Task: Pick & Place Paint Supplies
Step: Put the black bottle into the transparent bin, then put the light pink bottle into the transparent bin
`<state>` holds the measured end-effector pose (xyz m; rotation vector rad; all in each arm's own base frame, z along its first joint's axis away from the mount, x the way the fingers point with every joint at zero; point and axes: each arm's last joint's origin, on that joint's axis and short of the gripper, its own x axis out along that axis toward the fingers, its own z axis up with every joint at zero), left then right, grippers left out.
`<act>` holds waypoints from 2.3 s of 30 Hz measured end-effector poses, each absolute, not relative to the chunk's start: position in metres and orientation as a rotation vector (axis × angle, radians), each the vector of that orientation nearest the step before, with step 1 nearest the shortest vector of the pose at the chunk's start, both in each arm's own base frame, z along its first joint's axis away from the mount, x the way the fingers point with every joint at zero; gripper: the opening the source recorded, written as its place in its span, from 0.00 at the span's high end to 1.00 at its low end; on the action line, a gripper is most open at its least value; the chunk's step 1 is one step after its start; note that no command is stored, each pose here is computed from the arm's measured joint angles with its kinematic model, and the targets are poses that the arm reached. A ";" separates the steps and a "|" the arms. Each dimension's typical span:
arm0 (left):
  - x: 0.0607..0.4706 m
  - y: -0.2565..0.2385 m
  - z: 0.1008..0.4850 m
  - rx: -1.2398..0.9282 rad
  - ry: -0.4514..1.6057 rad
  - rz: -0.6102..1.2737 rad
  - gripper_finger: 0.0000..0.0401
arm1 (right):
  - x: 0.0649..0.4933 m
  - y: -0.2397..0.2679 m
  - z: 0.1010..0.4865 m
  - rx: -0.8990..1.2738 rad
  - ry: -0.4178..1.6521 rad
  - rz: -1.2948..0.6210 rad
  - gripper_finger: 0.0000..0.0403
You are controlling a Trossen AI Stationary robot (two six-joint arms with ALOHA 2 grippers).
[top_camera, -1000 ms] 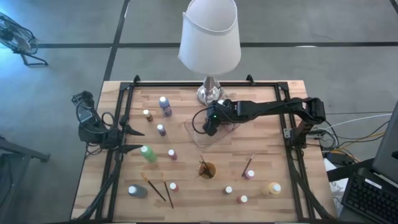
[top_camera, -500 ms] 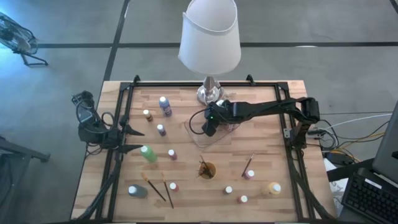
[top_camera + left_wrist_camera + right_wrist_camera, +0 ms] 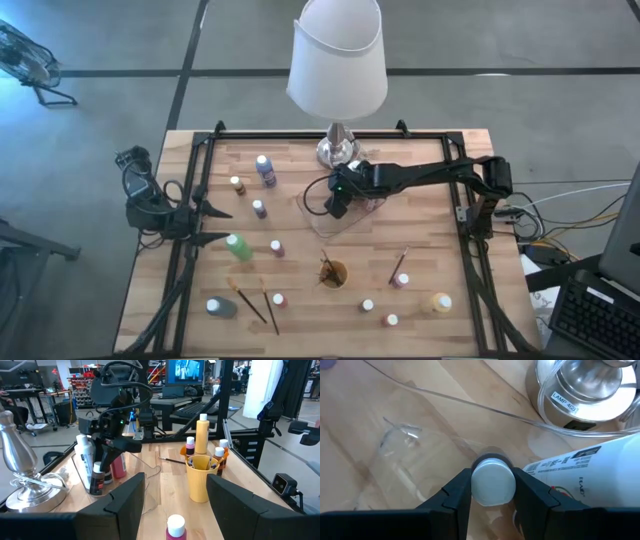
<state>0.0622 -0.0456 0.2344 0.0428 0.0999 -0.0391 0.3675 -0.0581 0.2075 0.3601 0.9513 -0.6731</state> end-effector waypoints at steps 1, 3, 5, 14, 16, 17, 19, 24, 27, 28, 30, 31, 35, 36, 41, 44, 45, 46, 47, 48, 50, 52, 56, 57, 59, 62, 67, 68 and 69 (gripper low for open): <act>0.062 -0.046 0.234 0.043 0.100 -0.039 0.46 | 0.367 -0.058 0.208 0.360 0.951 -0.674 0.71; 0.062 -0.046 0.234 0.043 0.100 -0.039 0.46 | 0.367 -0.059 0.207 0.360 0.952 -0.677 0.71; 0.062 -0.046 0.234 0.043 0.100 -0.039 0.46 | 0.367 -0.060 0.207 0.362 0.950 -0.682 0.71; 0.062 -0.046 0.234 0.043 0.100 -0.039 0.46 | 0.367 -0.061 0.207 0.351 0.945 -0.704 0.63; 0.062 -0.046 0.234 0.043 0.100 -0.039 0.46 | 0.367 -0.061 0.207 0.350 0.945 -0.704 0.63; 0.062 -0.046 0.234 0.043 0.100 -0.039 0.46 | 0.367 -0.061 0.207 0.348 0.946 -0.703 0.63; 0.062 -0.046 0.234 0.043 0.100 -0.039 0.46 | 0.367 -0.061 0.207 0.347 0.946 -0.702 0.63; 0.062 -0.046 0.234 0.043 0.100 -0.039 0.46 | 0.368 -0.061 0.209 0.343 0.941 -0.701 0.67; 0.062 -0.046 0.234 0.043 0.100 -0.039 0.46 | 0.369 -0.062 0.211 0.328 0.929 -0.717 0.69; 0.062 -0.046 0.234 0.043 0.100 -0.039 0.46 | 0.369 -0.062 0.212 0.327 0.927 -0.718 0.70; 0.062 -0.046 0.234 0.043 0.100 -0.039 0.46 | 0.369 -0.062 0.212 0.325 0.926 -0.718 0.71; 0.062 -0.046 0.234 0.043 0.100 -0.039 0.46 | 0.369 -0.062 0.212 0.322 0.927 -0.717 0.72; 0.062 -0.046 0.234 0.043 0.100 -0.039 0.46 | 0.369 -0.062 0.213 0.318 0.927 -0.717 0.75; 0.062 -0.046 0.234 0.043 0.100 -0.039 0.46 | 0.369 -0.062 0.213 0.316 0.926 -0.721 0.76; 0.062 -0.046 0.234 0.043 0.100 -0.039 0.46 | 0.367 -0.062 0.213 0.297 0.937 -0.735 0.81; 0.062 -0.046 0.234 0.043 0.100 -0.039 0.46 | 0.366 -0.062 0.216 0.296 0.938 -0.735 0.83; 0.062 -0.046 0.234 0.043 0.100 -0.039 0.46 | 0.365 -0.062 0.217 0.297 0.936 -0.734 0.84; 0.062 -0.046 0.234 0.043 0.100 -0.039 0.46 | 0.365 -0.062 0.218 0.297 0.933 -0.734 0.84; 0.062 -0.046 0.234 0.043 0.100 -0.039 0.46 | 0.365 -0.062 0.219 0.298 0.932 -0.734 0.85; 0.062 -0.046 0.234 0.043 0.100 -0.039 0.46 | 0.364 -0.062 0.220 0.298 0.931 -0.734 0.85; 0.062 -0.046 0.234 0.043 0.100 -0.039 0.46 | 0.364 -0.061 0.224 0.297 0.932 -0.732 0.86; 0.062 -0.046 0.234 0.043 0.100 -0.039 0.46 | 0.364 -0.059 0.231 0.295 0.932 -0.728 0.86; 0.062 -0.046 0.234 0.043 0.100 -0.039 0.46 | 0.365 -0.052 0.243 0.285 0.950 -0.714 0.84; 0.062 -0.046 0.234 0.043 0.100 -0.039 0.46 | 0.365 -0.049 0.247 0.282 0.956 -0.709 0.83; 0.062 -0.046 0.234 0.043 0.100 -0.039 0.46 | 0.366 -0.043 0.255 0.282 0.963 -0.701 0.82; 0.062 -0.046 0.234 0.043 0.100 -0.039 0.46 | 0.366 -0.030 0.268 0.285 0.978 -0.688 0.81; 0.062 -0.046 0.234 0.043 0.100 -0.039 0.46 | 0.364 0.001 0.293 0.286 0.999 -0.645 0.79; 0.062 -0.046 0.234 0.043 0.100 -0.039 0.46 | 0.362 0.009 0.298 0.283 1.004 -0.633 0.79; 0.062 -0.046 0.234 0.043 0.100 -0.039 0.46 | 0.361 0.016 0.304 0.282 1.008 -0.623 0.79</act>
